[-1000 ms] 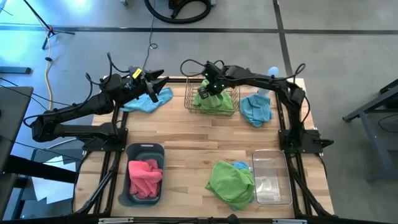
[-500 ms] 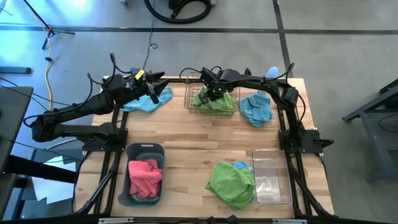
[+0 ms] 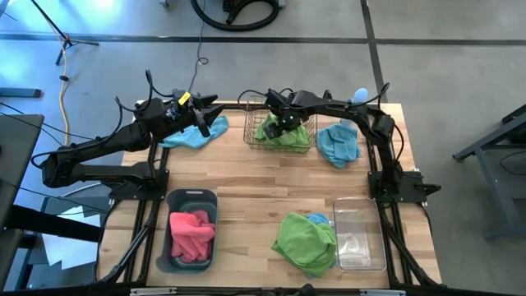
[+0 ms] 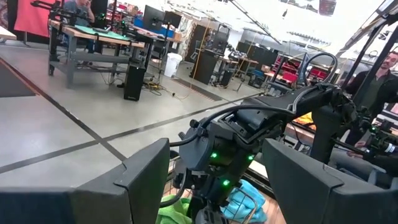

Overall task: Sort microfiber towel by color & place in baskets
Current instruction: Put the green towel into the wire basket

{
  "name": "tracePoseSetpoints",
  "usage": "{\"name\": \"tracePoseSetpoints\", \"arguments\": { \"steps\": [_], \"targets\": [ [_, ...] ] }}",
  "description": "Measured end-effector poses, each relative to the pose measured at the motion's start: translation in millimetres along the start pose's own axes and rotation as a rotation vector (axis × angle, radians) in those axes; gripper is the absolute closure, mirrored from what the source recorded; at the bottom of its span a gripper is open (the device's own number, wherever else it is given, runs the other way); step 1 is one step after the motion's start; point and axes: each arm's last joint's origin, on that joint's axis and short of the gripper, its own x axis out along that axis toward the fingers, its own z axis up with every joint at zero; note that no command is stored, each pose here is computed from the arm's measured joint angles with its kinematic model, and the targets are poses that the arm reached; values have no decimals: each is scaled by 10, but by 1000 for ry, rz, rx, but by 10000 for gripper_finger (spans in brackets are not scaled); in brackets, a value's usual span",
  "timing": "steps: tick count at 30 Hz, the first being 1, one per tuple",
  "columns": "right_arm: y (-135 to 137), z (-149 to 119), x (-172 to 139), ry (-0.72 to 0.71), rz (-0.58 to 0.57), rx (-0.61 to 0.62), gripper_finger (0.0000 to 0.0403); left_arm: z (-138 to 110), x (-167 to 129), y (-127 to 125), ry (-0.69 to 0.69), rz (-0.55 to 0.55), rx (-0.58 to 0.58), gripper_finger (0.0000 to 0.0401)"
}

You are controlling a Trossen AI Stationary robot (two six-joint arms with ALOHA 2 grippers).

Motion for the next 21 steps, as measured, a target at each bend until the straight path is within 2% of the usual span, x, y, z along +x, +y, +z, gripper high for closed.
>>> {"name": "tracePoseSetpoints", "arguments": {
  "steps": [6, 14, 21],
  "targets": [
    [-9, -11, -97, -7, 4, -45, 151, 0, 0, 0, 0, 0, 0, 155],
    [-76, -12, -530, -94, 45, -58, 150, 0, 0, 0, 0, 0, -1, 155],
    [-126, -80, -945, -160, 107, -148, 150, 0, 0, -1, 0, -1, -19, 155]
  ]
}}
